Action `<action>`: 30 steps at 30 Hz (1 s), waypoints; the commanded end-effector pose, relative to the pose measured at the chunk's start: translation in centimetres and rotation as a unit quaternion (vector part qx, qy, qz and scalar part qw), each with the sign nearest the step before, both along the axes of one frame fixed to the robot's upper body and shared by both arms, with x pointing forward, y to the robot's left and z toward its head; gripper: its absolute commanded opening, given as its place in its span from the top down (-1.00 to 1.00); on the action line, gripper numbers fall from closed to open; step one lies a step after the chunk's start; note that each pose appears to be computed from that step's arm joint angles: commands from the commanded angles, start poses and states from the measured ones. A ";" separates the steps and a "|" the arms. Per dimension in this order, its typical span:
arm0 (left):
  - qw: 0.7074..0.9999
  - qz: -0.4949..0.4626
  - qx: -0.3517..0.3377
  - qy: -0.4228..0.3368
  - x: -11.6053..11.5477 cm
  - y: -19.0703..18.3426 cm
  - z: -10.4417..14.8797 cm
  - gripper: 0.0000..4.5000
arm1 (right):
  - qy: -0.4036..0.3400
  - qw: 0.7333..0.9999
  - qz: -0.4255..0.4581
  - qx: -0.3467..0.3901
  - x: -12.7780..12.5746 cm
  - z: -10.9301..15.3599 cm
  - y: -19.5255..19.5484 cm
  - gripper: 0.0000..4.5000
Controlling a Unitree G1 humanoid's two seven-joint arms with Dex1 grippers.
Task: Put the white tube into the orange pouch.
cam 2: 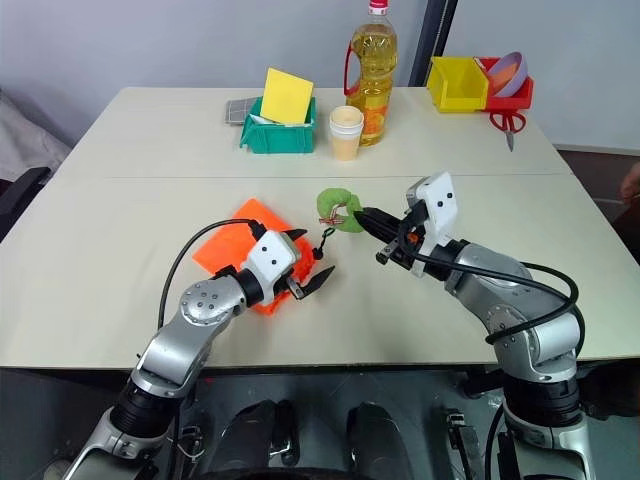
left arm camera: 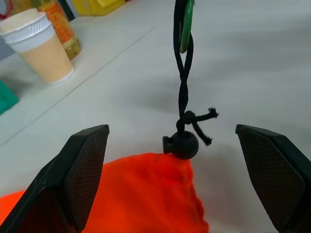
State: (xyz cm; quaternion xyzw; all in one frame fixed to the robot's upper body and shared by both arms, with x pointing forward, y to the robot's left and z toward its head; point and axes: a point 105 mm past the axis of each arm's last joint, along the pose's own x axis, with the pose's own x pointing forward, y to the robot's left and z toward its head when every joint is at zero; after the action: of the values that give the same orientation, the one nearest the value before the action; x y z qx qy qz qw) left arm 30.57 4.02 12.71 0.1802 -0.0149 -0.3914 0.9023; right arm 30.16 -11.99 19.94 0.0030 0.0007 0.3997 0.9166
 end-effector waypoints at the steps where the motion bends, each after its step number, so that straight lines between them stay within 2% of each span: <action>1: 1.000 -0.006 -0.014 -0.008 -0.4 -0.5 0.8 -0.98 | -0.017 1.000 0.014 -0.001 -0.2 1.1 0.4 1.00; 5: 1.000 -0.017 -0.007 0.002 -0.2 -0.7 0.4 -0.98 | -0.017 1.000 0.016 -0.002 -0.2 1.1 0.5 1.00; 6: 1.000 -0.020 -0.007 0.001 -0.2 -0.9 0.5 -0.88 | -0.018 1.000 0.016 -0.002 -0.1 1.2 0.5 1.00; 9: 1.000 -0.022 -0.006 -0.002 0.0 -1.1 0.5 -0.44 | -0.019 1.000 0.015 -0.003 -0.1 1.2 0.5 1.00; 11: 1.000 -0.022 -0.004 -0.002 0.2 -1.2 0.5 0.04 | -0.020 1.000 0.014 -0.003 -0.1 1.2 0.5 1.00; 26: 1.000 -0.013 -0.007 -0.002 0.8 -1.5 0.1 0.04 | -0.027 1.000 0.006 -0.004 -0.2 1.5 0.4 1.00; 28: 1.000 -0.012 -0.008 -0.002 0.9 -1.5 0.1 0.28 | -0.028 1.000 0.005 -0.004 -0.2 1.6 0.3 1.00; 30: 1.000 -0.011 -0.010 -0.002 1.0 -1.5 0.1 0.65 | -0.029 1.000 0.004 -0.004 -0.2 1.6 0.3 1.00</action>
State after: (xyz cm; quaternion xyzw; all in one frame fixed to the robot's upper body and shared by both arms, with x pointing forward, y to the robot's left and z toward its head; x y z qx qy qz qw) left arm 31.52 2.85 11.64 0.1721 0.0038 -0.3996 0.9004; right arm 30.42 -11.85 19.97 0.0006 0.0061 0.3976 0.9175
